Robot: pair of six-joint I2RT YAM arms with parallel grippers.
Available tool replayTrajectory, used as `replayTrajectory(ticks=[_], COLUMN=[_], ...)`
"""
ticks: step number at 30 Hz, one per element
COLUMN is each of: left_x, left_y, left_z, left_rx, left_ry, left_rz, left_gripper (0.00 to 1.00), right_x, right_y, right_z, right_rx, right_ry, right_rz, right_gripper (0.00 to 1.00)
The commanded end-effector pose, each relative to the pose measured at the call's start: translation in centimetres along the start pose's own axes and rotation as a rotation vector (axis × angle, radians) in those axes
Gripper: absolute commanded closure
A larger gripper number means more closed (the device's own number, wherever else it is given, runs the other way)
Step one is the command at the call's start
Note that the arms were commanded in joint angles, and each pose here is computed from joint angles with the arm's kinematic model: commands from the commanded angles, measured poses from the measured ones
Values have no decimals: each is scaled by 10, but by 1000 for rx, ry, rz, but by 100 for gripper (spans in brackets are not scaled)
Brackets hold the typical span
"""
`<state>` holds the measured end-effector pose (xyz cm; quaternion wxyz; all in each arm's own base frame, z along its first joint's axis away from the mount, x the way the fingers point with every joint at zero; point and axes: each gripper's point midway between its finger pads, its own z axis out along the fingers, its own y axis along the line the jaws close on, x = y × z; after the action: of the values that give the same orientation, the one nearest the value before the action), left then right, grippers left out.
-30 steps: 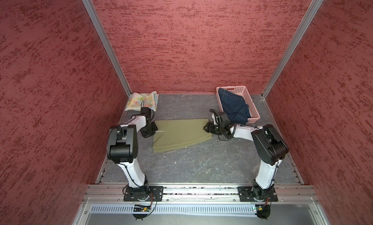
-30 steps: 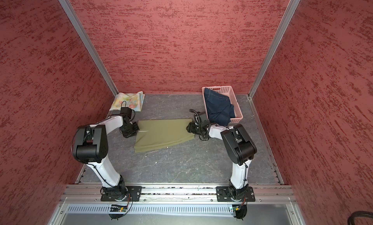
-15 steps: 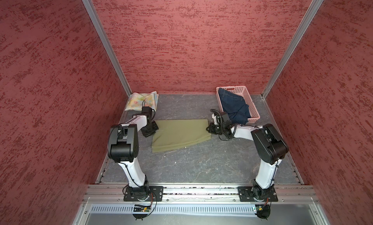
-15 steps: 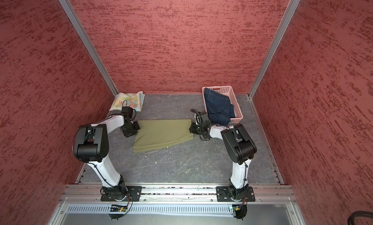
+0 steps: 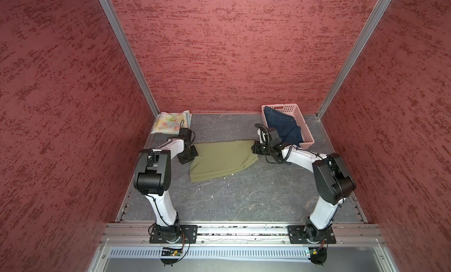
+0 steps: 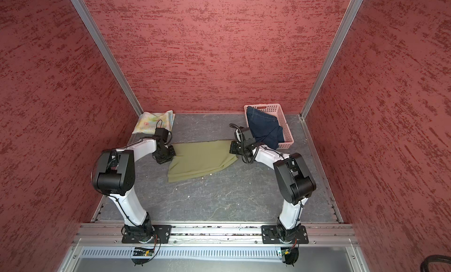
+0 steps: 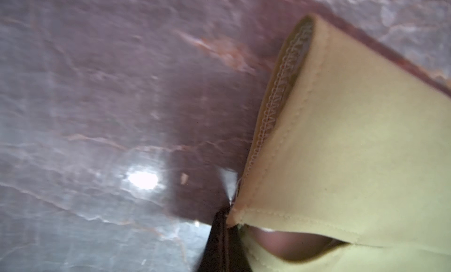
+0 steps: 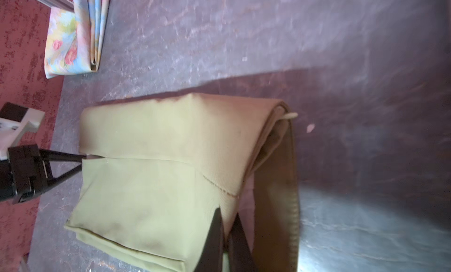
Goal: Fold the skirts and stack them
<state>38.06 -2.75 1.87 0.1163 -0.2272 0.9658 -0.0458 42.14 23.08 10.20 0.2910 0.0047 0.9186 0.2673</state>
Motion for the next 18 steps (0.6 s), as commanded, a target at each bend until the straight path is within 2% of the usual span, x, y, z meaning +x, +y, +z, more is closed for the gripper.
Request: replayTrajectory(ticks=[1, 9, 18], left_x=[22, 29, 37], left_y=[-5, -41, -62], left_z=[18, 20, 25], left_rx=[-8, 33, 85], left_ry=[87, 93, 103], left_rz=[0, 45, 59], left_gripper=[100, 100, 100], right_x=[-25, -40, -23], right_y=[3, 42, 101], right_z=[-25, -43, -30], right_rx=[70, 41, 0], right_ry=[-62, -85, -40], right_rz=[-48, -96, -184], right_gripper=[100, 100, 100])
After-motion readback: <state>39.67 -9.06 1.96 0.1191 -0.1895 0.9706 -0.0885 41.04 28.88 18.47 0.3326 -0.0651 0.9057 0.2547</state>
